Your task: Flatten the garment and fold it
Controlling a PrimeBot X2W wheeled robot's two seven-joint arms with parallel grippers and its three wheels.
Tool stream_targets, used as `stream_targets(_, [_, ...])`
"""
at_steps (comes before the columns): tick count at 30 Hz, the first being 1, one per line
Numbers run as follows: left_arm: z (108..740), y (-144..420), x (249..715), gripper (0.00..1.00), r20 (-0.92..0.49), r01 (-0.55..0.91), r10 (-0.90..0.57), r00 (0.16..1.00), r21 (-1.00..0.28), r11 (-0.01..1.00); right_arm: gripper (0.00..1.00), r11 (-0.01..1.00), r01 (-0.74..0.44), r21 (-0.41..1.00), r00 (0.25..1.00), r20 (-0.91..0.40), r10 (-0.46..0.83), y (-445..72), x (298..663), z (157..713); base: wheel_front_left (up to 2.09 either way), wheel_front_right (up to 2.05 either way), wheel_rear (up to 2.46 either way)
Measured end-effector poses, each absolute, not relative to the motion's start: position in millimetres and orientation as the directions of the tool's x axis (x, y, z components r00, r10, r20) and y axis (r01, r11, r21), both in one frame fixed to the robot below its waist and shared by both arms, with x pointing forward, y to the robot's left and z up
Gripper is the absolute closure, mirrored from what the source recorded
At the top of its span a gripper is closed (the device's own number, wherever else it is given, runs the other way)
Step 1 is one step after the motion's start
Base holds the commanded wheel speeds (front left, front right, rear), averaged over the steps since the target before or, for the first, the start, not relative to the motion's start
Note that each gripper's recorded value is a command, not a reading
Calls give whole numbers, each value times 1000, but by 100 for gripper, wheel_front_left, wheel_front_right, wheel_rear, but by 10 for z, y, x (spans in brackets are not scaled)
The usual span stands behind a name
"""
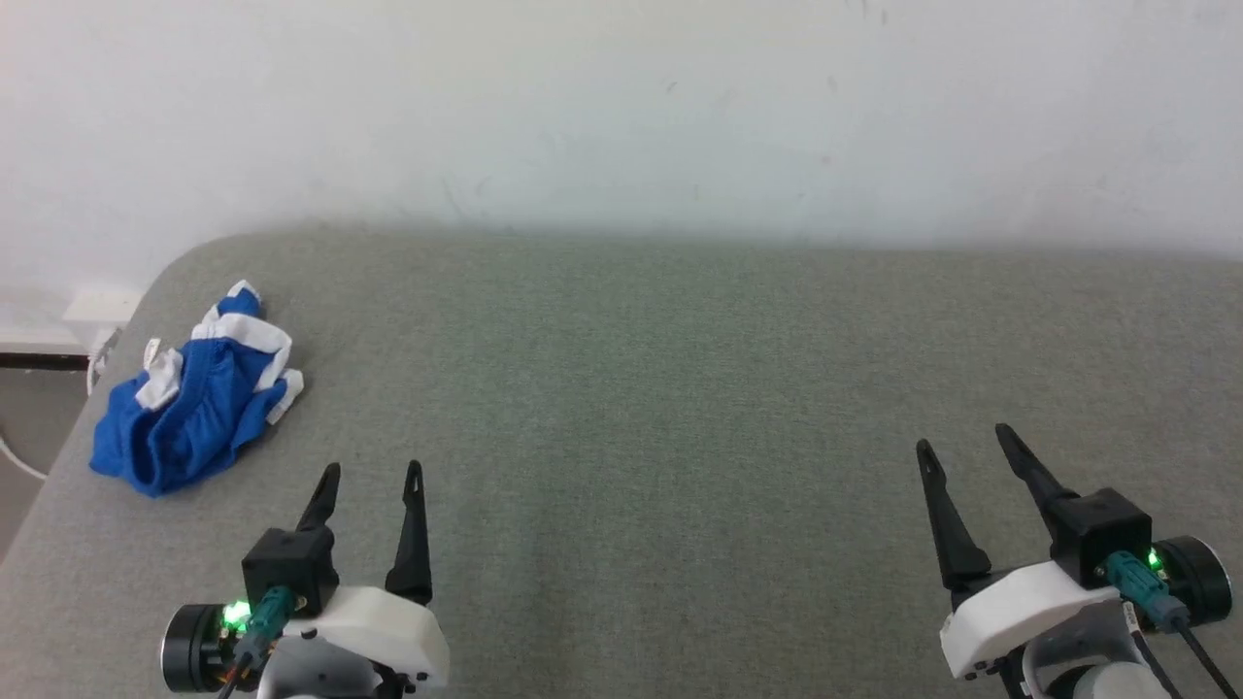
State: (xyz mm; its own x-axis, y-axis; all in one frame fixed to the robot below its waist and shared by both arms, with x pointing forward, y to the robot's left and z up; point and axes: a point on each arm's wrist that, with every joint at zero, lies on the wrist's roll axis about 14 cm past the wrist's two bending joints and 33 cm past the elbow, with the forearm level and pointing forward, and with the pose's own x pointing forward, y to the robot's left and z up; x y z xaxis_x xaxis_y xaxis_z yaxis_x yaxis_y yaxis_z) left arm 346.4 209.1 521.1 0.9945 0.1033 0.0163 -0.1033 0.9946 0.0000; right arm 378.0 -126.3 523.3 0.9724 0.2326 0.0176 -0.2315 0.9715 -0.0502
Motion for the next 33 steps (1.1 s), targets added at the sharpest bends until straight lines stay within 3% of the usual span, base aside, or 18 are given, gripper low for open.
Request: stream_targets(33, [5199,2688,2839,0,60,-319,321,945,-42,947,0,885,-463,-54,883,57,465,-407,3863,5254,0,0,0])
